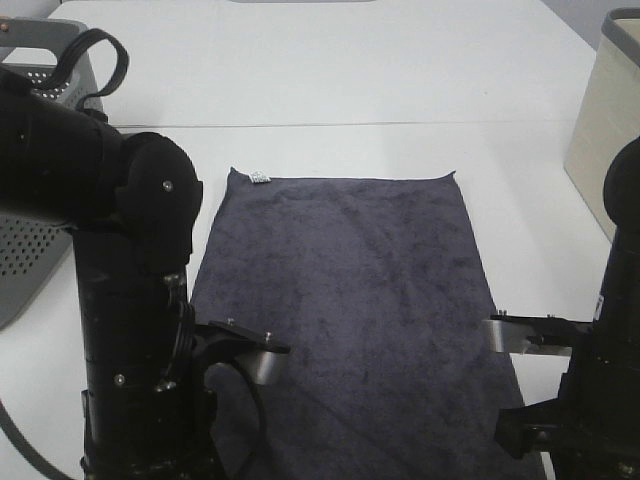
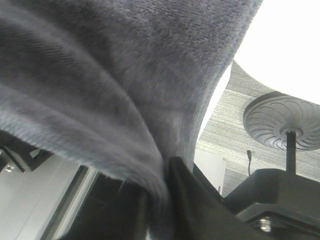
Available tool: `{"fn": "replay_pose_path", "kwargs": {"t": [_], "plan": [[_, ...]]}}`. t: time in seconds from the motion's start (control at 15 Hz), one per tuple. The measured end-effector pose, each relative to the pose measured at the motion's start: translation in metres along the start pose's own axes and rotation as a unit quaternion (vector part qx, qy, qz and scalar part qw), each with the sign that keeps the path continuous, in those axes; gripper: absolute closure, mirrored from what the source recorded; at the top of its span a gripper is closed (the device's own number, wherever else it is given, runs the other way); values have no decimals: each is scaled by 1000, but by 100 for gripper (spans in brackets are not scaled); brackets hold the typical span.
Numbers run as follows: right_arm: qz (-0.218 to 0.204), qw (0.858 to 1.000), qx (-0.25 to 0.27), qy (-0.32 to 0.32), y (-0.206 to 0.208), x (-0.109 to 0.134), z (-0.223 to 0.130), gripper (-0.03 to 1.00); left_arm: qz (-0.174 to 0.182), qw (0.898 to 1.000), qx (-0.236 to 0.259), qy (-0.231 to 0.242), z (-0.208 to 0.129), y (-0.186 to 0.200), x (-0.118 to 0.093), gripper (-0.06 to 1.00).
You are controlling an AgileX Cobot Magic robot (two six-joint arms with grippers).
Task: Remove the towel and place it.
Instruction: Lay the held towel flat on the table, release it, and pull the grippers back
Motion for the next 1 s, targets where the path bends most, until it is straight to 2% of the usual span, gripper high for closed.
{"fn": "replay_pose_path", "kwargs": {"t": [0.13, 0.2, 0.33, 0.47, 0.6, 0.8, 0.93, 1.0], "plan": [[9, 1000, -2, -3, 0, 3, 0, 57, 5, 1000, 8, -12, -2, -4, -7, 35], [11, 1000, -2, -4, 0, 3, 1, 45, 5, 1000, 9, -13, -3, -4, -7, 29], [12, 1000, -5, -4, 1, 4, 0, 33, 5, 1000, 9, -13, -3, -4, -7, 26], [10, 999, -33, 7, 12, 7, 2, 31, 5, 1000, 9, -13, -3, -4, -7, 26], [-11, 995, -91, 35, 38, 11, 10, 30, 12, 1000, 0, -22, 2, 2, -8, 26], [-67, 977, -194, 65, 93, 13, 26, 30, 49, 996, -51, -58, 26, 32, -11, 26], [-118, 965, -220, 82, 123, 8, 31, 30, 83, 989, -95, -71, 44, 59, -14, 26], [-137, 959, -233, 85, 137, 7, 34, 30, 113, 983, -121, -74, 53, 76, -12, 24]]}}
Point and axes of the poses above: a point on each arm's last joint axis where the gripper is mounted, y pointing back along that axis away from the gripper, x along the wrist's bending axis when the last joint is at zero, z = x × y, the point moved 6 cm from there along -y, pointing out along that axis toward the gripper, and after that the axes turned 4 degrees about y, right-handed, at the moved point
